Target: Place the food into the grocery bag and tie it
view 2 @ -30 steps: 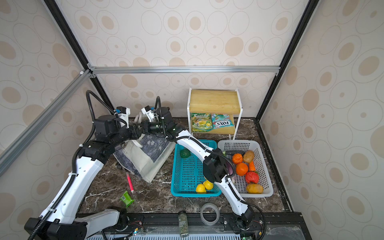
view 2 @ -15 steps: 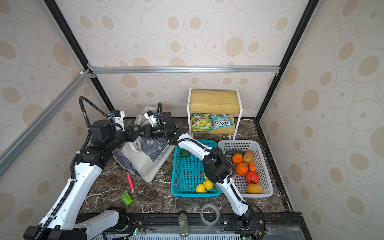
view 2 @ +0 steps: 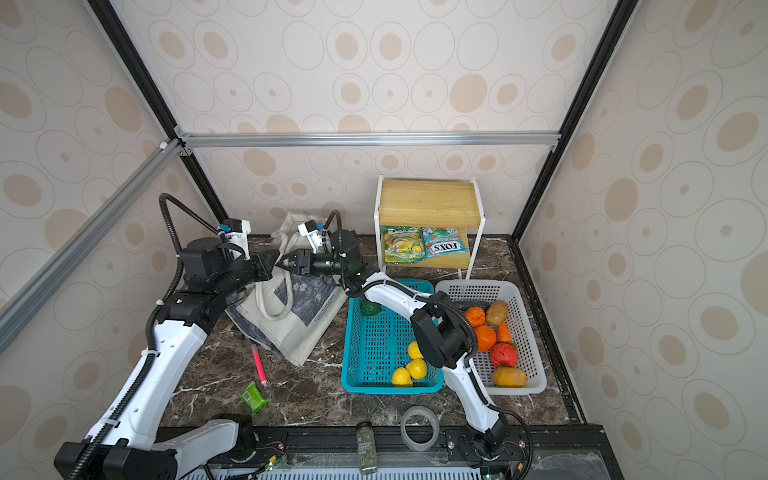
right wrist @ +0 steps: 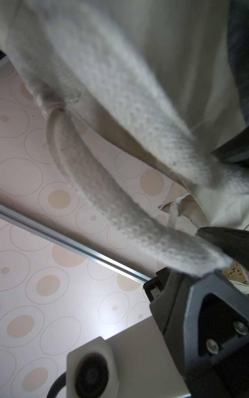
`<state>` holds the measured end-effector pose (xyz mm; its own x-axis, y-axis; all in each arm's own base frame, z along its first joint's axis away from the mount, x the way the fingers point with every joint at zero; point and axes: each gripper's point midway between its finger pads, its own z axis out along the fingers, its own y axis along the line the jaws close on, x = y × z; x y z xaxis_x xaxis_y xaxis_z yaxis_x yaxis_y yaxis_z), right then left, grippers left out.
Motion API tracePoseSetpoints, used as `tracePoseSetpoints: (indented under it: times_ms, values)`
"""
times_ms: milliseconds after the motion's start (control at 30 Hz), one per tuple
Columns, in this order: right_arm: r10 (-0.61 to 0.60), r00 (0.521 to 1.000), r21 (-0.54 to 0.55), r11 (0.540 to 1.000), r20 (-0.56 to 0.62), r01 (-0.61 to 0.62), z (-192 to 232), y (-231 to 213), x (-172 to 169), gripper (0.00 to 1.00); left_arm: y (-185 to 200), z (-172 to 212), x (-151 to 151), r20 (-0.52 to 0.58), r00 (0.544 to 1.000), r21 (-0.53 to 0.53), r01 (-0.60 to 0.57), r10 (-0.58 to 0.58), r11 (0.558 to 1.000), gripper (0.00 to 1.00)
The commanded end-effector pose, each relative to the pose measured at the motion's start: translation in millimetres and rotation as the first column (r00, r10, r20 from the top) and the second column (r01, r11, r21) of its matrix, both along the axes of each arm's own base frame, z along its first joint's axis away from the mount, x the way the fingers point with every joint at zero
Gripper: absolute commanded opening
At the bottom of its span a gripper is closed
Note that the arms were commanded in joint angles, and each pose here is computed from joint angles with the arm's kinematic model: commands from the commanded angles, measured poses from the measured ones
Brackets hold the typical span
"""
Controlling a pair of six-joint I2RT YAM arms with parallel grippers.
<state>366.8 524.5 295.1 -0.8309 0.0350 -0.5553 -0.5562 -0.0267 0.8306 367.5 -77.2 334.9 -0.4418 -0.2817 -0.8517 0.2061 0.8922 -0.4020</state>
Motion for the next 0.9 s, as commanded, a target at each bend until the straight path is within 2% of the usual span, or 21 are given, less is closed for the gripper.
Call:
tracePoseSetpoints:
  times_ms: [0,233,333,467,600,867]
  values:
    - [-0.023,0.995,0.142,0.990,0.093,0.010,65,-24,-10,0.47,4,5,-1,0.010,1.000,-0.002,-0.009,0.009,1.000,0.00]
    - [-0.091,0.987,0.125,0.989,0.133,0.074,79,-39,-12,0.55,7,-5,-5,-0.008,1.000,-0.011,-0.022,0.022,1.000,0.00]
    - [-0.109,0.987,0.102,0.990,0.118,0.097,83,-34,-4,0.59,-1,-2,-7,0.000,1.000,-0.051,0.016,-0.016,0.999,0.00]
    - [-0.091,0.994,0.016,0.996,0.058,0.090,73,-18,4,0.58,-7,8,-13,0.023,0.999,-0.091,0.049,-0.047,0.995,0.00]
    - [-0.119,0.993,-0.021,0.993,-0.010,0.118,47,-21,10,0.58,3,12,-13,0.021,1.000,-0.032,0.004,-0.003,0.999,0.00]
    - [-0.115,0.993,-0.054,0.992,-0.022,0.114,43,-13,14,0.58,-7,13,-16,0.034,0.998,-0.085,0.047,-0.044,0.995,0.00]
